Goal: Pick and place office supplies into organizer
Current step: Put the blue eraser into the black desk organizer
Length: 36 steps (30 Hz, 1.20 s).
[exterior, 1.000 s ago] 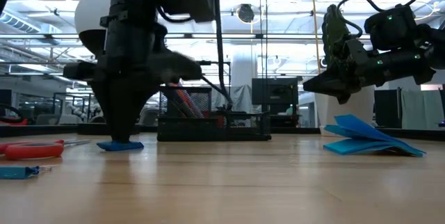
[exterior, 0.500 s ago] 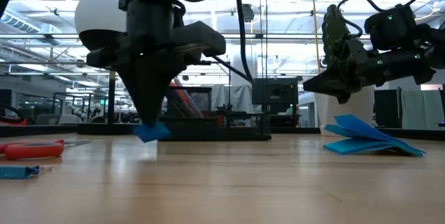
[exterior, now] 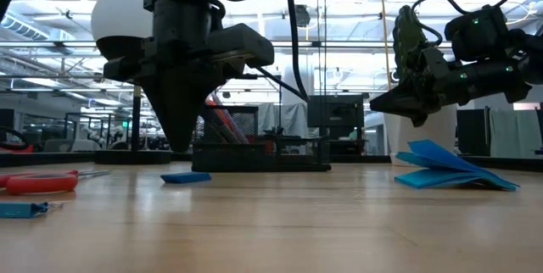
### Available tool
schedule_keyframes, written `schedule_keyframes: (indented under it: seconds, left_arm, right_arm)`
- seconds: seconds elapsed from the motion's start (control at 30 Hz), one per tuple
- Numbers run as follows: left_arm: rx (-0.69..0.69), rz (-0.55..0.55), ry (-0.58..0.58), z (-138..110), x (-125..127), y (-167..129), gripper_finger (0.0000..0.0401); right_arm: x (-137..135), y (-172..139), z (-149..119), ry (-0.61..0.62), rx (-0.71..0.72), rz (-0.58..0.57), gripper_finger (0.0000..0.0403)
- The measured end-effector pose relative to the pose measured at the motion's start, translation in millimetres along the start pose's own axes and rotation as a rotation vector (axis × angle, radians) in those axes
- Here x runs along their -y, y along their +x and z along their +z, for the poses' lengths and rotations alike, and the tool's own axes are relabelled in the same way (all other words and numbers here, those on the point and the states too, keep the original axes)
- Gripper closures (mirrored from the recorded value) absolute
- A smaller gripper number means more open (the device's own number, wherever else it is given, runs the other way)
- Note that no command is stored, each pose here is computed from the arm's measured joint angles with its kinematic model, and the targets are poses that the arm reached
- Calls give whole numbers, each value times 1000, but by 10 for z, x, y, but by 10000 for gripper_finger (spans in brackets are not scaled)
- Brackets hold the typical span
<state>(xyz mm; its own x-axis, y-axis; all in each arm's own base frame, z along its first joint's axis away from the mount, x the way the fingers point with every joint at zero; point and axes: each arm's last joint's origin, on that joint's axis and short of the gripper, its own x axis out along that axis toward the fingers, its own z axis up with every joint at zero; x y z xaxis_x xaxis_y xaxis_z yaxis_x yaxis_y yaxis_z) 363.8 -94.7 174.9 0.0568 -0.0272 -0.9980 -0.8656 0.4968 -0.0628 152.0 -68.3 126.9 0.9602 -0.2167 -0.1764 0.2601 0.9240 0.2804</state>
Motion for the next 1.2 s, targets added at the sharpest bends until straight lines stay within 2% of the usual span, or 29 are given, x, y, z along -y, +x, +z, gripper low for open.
schedule_keyframes:
  seconds: [0.27,0.4,0.6,0.73,1.03,1.2]
  left_arm:
    - [-53,-34,42,103,-17,-9,363]
    - [-48,-70,64,133,10,-13,332]
    - [-49,-67,55,128,8,-13,281]
    - [-40,-63,53,132,6,-13,261]
    - [-8,-41,32,172,-10,3,262]
    - [-69,-19,18,200,8,171,265]
  right_arm:
    - [0,0,0,0,0,0,355]
    - [0,0,0,0,0,0,355]
    - [0,0,0,0,0,0,355]
    - [0,0,0,0,0,0,355]
    - [0,0,0,0,0,0,355]
    - [0,0,0,0,0,0,355]
